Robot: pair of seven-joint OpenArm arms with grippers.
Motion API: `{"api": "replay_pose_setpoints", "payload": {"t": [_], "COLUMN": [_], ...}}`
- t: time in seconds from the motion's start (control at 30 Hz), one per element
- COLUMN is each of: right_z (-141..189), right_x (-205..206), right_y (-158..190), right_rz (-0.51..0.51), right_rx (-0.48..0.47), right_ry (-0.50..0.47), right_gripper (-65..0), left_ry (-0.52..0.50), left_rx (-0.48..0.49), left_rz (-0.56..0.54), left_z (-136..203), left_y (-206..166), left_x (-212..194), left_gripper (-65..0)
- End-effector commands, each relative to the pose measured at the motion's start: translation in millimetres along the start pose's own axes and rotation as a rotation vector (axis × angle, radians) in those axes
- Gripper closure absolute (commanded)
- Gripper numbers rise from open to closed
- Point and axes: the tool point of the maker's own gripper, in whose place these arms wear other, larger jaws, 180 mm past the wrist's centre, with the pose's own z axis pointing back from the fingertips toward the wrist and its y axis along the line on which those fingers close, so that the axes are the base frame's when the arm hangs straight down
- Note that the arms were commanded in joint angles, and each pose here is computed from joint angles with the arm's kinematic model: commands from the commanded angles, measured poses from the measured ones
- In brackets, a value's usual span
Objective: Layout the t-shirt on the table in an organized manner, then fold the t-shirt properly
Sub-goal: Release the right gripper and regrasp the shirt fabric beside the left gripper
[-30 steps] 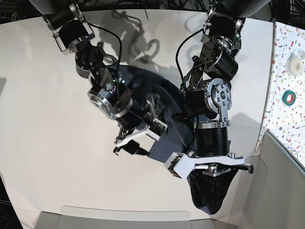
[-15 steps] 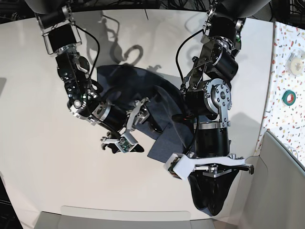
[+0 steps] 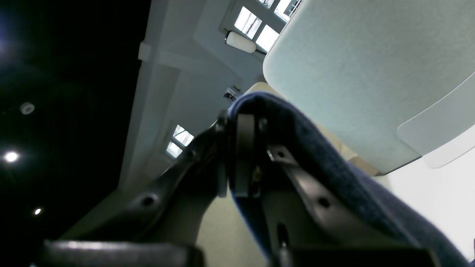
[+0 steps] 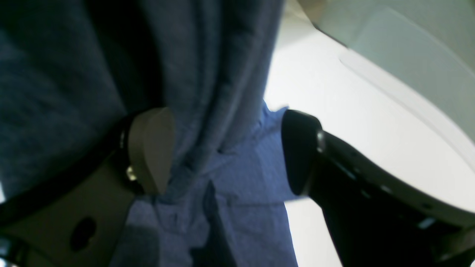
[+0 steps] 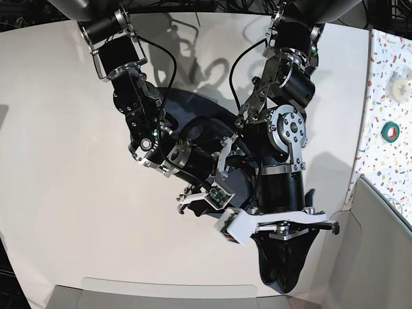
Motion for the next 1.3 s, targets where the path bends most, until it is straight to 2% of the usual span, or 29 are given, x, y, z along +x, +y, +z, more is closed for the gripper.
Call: {"api": "replay_pose_setpoints", "payload": {"t": [0.0,0.3,0.57,0.7,0.8,1.0,1.27], "right_z": [-1,-27,-49,-50,-54,-36,-13], "right_x": [17,12,19,19,23,28,28], "right_y": [-2,7,29,30,48,58,51], "right_rz": [0.014,-0.058,-0.129,-0.128,-0.095,-0.069,-0.036], "right_rx": [0.009,0.043,0.089,0.093,0.137,0.139,0.102], "right_ry": [-0.052,-0.032,-0.045,-0.042,-0.040,-0.075,-0.097], "right_gripper": [-45.1,-45.1,-45.1,-45.1,-45.1,-45.1,-45.1], "left_ry": [-0.027,-0.027,-0.114,-0.125,-0.126,-0.124,-0.105], "left_rx": [0.060,0.061,0.067,0.072,0.075,0.085,0.102], "left_rz": [0.014,0.017,0.015,0.041,0.048,0.039,0.023], "left_z": [-3,-3,2,2,2,0,-2], "left_y": [17,17,14,16,17,20,24], "left_x": [9,10,49,59,61,59,54], "left_gripper": [0.0,0.0,0.0,0.0,0.0,0.0,0.0]}}
